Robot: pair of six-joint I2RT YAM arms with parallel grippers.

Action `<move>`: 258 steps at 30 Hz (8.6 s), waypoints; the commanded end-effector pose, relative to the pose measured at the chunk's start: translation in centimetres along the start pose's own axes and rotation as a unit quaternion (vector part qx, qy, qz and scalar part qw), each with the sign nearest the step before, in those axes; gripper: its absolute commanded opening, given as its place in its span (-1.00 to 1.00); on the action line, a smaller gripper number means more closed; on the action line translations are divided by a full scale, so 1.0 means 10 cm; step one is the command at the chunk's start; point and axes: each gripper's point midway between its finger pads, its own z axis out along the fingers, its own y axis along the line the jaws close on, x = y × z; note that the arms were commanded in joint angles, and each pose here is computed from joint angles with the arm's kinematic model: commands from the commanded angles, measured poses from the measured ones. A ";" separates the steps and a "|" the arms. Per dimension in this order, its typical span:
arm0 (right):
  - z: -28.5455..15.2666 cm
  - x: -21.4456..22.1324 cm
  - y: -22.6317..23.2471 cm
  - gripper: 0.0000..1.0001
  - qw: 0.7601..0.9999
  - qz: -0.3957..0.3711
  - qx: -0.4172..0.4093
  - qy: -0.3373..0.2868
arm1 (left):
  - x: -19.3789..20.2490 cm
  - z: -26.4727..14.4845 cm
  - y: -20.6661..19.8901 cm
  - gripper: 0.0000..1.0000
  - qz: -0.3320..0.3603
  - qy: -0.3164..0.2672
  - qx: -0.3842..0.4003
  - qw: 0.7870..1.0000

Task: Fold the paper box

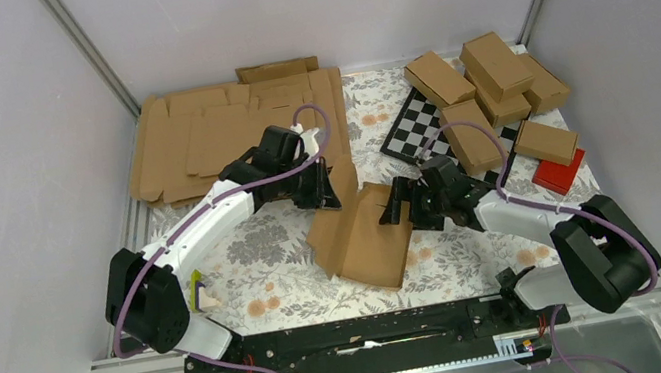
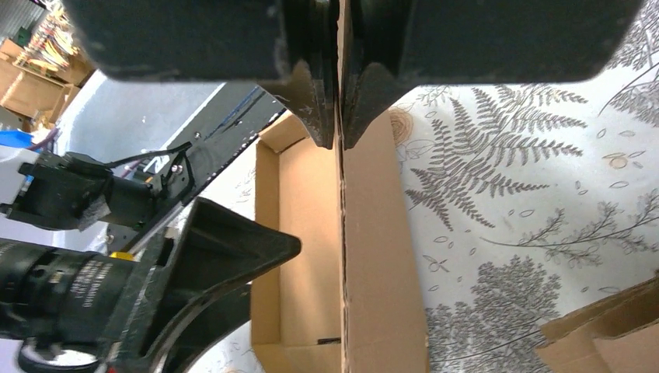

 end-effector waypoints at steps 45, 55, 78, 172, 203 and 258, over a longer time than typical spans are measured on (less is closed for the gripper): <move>0.06 -0.89 -0.29 0.80 0.961 0.241 0.046 -0.125 | -0.19 -0.02 -0.03 -0.95 0.014 -0.057 -0.093 0.994; 0.03 -0.73 -0.09 0.37 0.977 0.197 -0.013 -0.084 | -0.20 0.02 -0.20 -0.97 0.014 -0.062 -0.056 0.996; 0.10 -0.43 -0.26 0.08 1.000 0.013 -0.004 -0.009 | -0.25 0.05 -0.16 -0.99 0.015 -0.066 -0.070 0.995; 0.02 -0.11 -0.16 0.22 0.956 -0.260 0.132 -0.018 | -0.42 0.04 -0.38 -0.93 0.165 -0.011 -0.036 0.986; 0.05 0.04 -0.10 -0.82 0.941 -0.304 0.147 0.027 | -0.56 0.10 -0.47 -0.94 0.319 0.009 0.004 0.948; -0.24 -0.26 -0.18 -0.86 0.960 -0.126 0.221 -0.115 | 0.16 -0.67 0.58 0.64 -0.038 -0.281 -0.155 0.946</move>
